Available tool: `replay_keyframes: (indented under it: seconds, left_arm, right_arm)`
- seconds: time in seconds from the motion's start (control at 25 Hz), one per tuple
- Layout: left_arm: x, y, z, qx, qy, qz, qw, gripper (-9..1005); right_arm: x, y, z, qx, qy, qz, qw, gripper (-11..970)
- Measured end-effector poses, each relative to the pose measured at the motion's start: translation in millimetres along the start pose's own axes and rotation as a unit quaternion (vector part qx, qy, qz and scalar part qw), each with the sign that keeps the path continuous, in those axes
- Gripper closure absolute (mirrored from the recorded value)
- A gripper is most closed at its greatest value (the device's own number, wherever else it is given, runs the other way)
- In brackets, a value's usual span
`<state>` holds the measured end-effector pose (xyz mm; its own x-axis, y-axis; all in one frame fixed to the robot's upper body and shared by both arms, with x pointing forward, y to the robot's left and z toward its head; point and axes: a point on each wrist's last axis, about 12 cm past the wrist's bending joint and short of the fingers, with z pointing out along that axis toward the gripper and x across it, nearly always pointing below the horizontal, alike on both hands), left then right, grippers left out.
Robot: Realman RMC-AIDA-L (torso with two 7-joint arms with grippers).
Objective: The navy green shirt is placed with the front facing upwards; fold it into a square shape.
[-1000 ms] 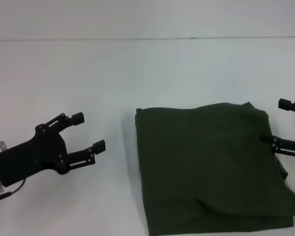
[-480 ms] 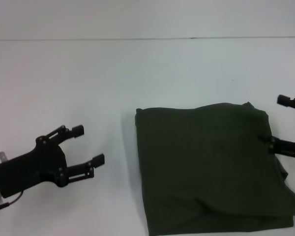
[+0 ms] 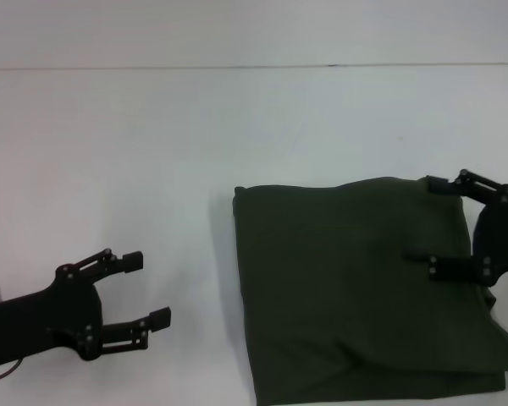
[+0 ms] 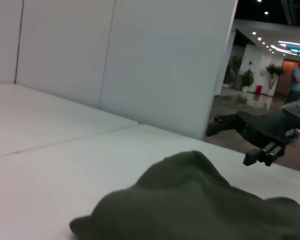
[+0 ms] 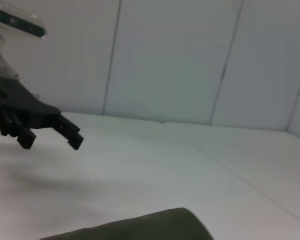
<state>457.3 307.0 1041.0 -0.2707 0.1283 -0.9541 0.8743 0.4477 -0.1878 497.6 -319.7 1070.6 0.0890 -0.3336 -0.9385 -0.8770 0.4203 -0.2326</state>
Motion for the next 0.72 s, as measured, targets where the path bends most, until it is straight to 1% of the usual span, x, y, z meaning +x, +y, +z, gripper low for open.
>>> replay_keyframes:
  seconds: [0.12, 0.36, 0.72]
  left_arm:
    - [1, -0.7, -5, 0.005, 0.008, -0.002, 1.000, 62]
    - [1, -2.9, -13, 0.019, 0.017, -0.002, 1.000, 62]
    - [0, -1.5, -15, 0.017, 0.020, -0.001, 1.000, 62]
  right_arm:
    - [-1, -0.6, 5, -0.015, 0.005, 0.000, 1.000, 14]
    - [-3, -0.8, 9, -0.025, 0.007, -0.003, 1.000, 14]
    - [-1, -0.1, 6, -0.017, 0.008, 0.001, 1.000, 14]
